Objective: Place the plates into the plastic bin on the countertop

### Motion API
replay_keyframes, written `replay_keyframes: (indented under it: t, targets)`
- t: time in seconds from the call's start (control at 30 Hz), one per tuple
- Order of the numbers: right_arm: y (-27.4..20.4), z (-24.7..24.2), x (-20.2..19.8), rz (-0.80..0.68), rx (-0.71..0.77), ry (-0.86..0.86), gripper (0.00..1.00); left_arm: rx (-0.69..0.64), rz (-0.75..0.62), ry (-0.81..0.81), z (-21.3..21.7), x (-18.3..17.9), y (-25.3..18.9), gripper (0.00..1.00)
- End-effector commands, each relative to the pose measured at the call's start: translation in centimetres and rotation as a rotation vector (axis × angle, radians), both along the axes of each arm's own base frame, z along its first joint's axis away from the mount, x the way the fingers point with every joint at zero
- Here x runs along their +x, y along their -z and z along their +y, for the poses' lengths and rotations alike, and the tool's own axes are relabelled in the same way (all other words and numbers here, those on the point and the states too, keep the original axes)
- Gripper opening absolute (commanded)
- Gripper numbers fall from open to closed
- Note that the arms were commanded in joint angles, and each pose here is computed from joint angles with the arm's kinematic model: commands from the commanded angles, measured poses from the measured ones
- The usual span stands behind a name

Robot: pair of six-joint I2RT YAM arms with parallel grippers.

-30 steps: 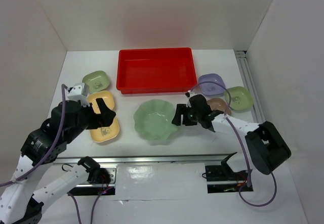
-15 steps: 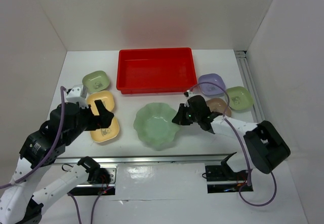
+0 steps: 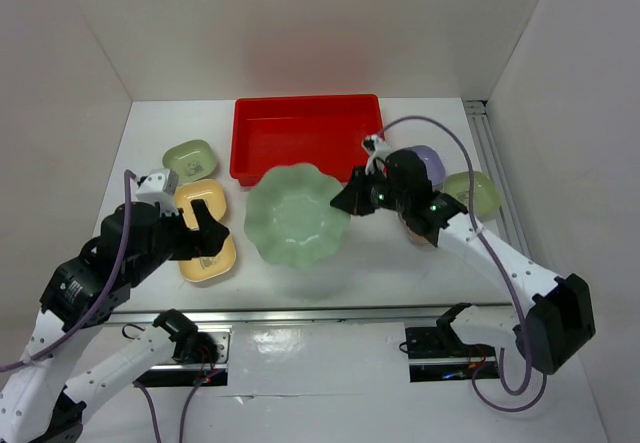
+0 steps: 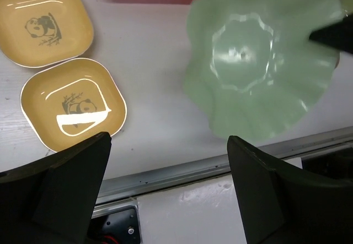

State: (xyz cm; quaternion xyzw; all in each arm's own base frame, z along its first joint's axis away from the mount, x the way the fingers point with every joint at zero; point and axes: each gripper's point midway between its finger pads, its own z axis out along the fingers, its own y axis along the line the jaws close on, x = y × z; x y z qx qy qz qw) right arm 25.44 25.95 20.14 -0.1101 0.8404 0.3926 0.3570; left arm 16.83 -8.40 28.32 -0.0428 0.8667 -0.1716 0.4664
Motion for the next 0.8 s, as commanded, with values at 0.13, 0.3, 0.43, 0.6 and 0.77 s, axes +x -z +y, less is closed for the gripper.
replay_keyframes:
  t: [0.13, 0.3, 0.43, 0.6, 0.77]
  targets:
    - [-6.6, 0.1, 10.7, -0.141, 0.038, 0.094, 0.0, -0.093, 0.001, 0.166, -3.1, -1.1, -0.5, 1.0]
    - [-8.1, -0.7, 19.8, -0.17, 0.089, 0.197, 0.0, -0.14, -0.009, 0.237, -4.0, -2.3, -0.8, 1.0]
    - [-6.7, -1.7, 25.8, -0.174, 0.14, 0.228, 0.0, -0.144, 0.004, 0.252, -4.3, -2.4, -0.5, 1.0]
    - [-2.7, -3.0, 30.5, -0.136, 0.18, 0.256, 0.0, -0.127, 0.016, 0.257, -4.2, -2.4, 0.3, 1.0]
    - [1.4, -2.6, 33.3, -0.094, 0.152, 0.266, 0.0, -0.102, 0.039, 0.25, -4.2, -2.0, 1.5, 1.0]
